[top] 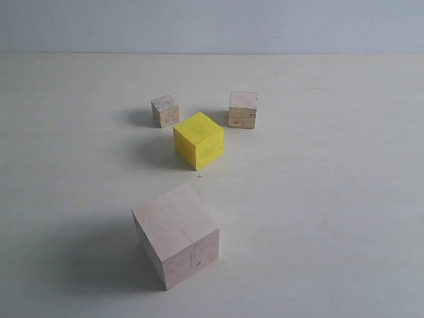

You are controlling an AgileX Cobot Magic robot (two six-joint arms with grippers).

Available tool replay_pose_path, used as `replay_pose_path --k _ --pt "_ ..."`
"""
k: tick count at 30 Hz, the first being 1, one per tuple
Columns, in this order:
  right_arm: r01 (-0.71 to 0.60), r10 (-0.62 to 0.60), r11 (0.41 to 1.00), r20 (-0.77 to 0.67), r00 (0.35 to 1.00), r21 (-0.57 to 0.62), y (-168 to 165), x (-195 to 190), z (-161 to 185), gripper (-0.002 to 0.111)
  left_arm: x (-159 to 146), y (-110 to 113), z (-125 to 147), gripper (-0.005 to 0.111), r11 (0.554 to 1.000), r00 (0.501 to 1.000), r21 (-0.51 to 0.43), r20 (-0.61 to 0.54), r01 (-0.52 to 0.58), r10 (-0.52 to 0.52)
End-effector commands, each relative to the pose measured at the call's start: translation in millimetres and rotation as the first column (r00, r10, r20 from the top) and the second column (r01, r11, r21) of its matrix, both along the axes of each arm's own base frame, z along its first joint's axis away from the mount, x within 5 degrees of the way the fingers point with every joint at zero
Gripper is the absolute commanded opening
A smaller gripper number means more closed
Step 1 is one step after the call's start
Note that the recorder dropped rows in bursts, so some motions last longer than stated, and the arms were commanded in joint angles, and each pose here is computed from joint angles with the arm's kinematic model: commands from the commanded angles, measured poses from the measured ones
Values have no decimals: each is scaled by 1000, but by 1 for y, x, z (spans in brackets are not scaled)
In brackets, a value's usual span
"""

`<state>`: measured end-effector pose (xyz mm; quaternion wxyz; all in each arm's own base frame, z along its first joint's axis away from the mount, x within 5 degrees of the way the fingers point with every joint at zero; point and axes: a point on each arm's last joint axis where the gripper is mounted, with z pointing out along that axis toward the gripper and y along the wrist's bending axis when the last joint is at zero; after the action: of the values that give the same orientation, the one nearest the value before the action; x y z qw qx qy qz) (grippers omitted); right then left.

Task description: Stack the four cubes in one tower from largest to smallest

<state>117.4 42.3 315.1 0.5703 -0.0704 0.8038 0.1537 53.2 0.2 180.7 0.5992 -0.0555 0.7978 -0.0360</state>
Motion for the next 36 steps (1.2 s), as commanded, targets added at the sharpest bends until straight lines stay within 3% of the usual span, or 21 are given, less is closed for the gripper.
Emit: replay_pose_path --k 1,11,18,29,33,36 --pt "-58 56 998 -82 995 -17 8 1 -7 0 0 0 0 0 1000 1000 12 11 3 -3" --pt "-62 60 998 -78 995 -20 9 1 -6 0 0 1 1 0 1000 1000 21 22 2 -2" --pt "-61 60 998 -67 996 -14 9 2 -5 0 3 1 21 0 1000 970 24 243 -4 -2" --pt "-55 55 998 -16 998 17 10 3 0 0 3 1 24 0 1000 962 20 272 -4 -1" --pt "-54 54 998 -12 998 12 10 5 -1 0 2 1 39 0 1000 904 14 428 -7 0" --pt "-53 53 998 -20 998 15 13 11 -3 0 1 1 45 0 999 893 -40 450 2 16"
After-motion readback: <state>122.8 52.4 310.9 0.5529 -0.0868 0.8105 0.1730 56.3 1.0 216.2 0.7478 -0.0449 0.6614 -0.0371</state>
